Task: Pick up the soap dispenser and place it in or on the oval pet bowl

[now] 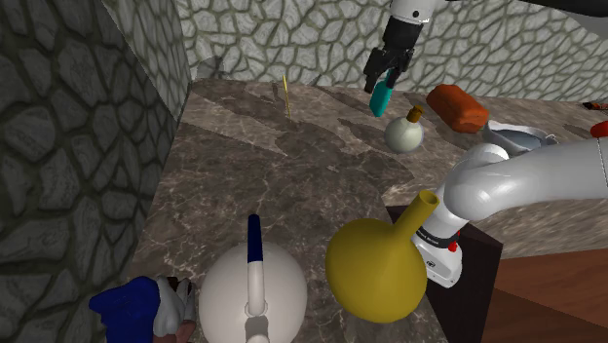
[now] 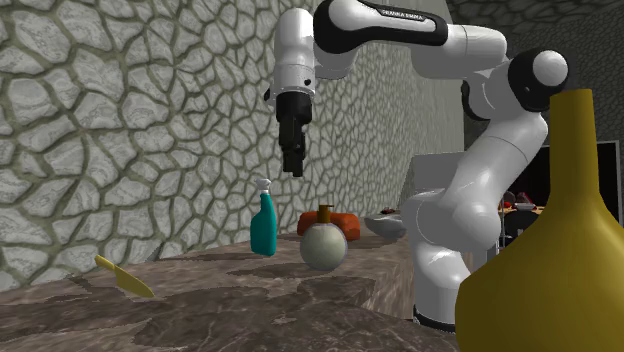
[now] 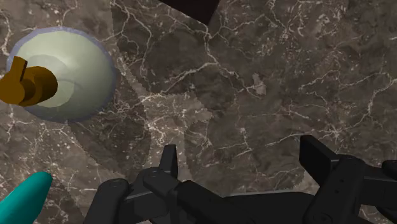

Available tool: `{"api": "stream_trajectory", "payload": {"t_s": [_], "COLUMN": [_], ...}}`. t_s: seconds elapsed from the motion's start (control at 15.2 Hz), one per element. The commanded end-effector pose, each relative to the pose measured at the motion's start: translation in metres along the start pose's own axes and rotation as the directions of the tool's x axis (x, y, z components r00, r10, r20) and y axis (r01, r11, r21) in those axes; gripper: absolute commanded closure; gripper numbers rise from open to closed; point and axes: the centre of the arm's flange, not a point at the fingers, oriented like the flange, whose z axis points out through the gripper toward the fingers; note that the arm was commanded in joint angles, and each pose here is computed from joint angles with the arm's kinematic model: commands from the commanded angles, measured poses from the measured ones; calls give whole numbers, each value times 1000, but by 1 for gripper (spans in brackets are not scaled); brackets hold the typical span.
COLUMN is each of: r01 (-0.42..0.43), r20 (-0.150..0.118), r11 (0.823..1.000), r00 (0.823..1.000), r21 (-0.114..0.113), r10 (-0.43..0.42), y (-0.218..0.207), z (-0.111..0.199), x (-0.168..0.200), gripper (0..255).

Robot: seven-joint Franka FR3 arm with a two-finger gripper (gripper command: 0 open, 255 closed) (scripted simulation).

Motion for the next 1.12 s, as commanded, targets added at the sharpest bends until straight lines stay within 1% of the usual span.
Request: {"api": "stream_trajectory", "payload": {"t_s": [0.0, 1.06], "r01": [0, 15], "r20": [0, -29], "r11": [1000, 996], "r00": [1000, 999], "r21": [0, -90], "r10": [0, -17], "y": [0, 181], "z": [0, 56], "x": [0, -49], "gripper": [0, 0]}}
